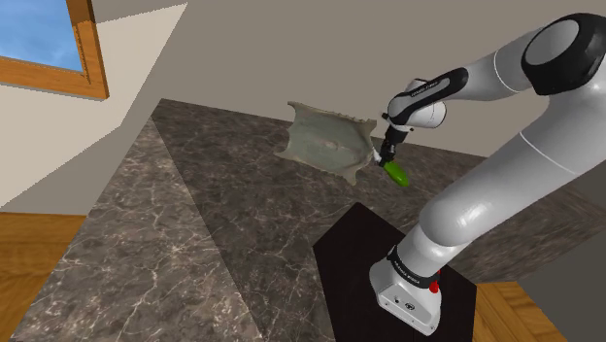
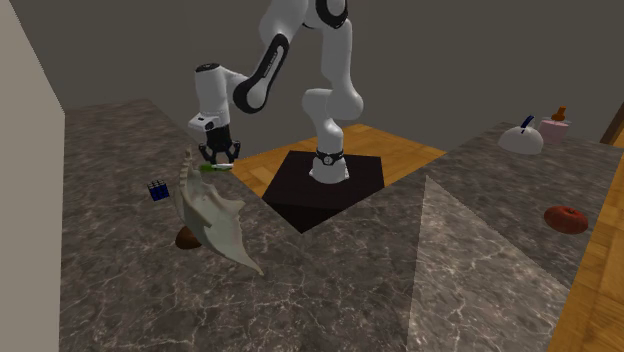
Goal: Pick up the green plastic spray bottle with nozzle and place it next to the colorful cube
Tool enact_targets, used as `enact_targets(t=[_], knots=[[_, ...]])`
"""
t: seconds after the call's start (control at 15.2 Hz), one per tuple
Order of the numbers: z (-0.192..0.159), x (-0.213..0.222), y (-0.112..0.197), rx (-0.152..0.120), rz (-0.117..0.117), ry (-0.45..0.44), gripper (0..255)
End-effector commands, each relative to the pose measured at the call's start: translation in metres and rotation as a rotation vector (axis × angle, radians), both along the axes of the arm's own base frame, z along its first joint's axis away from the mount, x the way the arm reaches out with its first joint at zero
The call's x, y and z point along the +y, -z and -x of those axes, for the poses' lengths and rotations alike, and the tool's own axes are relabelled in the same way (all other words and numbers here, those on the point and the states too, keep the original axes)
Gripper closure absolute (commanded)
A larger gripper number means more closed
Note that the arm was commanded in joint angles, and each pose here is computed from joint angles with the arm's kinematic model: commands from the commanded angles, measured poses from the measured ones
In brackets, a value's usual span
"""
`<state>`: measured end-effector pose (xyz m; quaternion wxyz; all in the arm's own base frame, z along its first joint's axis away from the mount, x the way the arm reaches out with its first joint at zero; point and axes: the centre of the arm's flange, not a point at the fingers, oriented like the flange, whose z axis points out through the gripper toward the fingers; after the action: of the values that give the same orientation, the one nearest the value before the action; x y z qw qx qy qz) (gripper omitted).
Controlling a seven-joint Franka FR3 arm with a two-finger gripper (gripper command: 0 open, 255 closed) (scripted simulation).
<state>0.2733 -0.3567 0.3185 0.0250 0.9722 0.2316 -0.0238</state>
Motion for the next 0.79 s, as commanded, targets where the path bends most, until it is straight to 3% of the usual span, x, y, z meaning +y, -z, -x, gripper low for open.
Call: enact_targets(t=[0.0,0.73], knots=[[0.015,-0.022,-0.003,0.0,0.0,-0.003,255],[0.094,-0.144,-0.003,0.0,0.0,-0.003,255]])
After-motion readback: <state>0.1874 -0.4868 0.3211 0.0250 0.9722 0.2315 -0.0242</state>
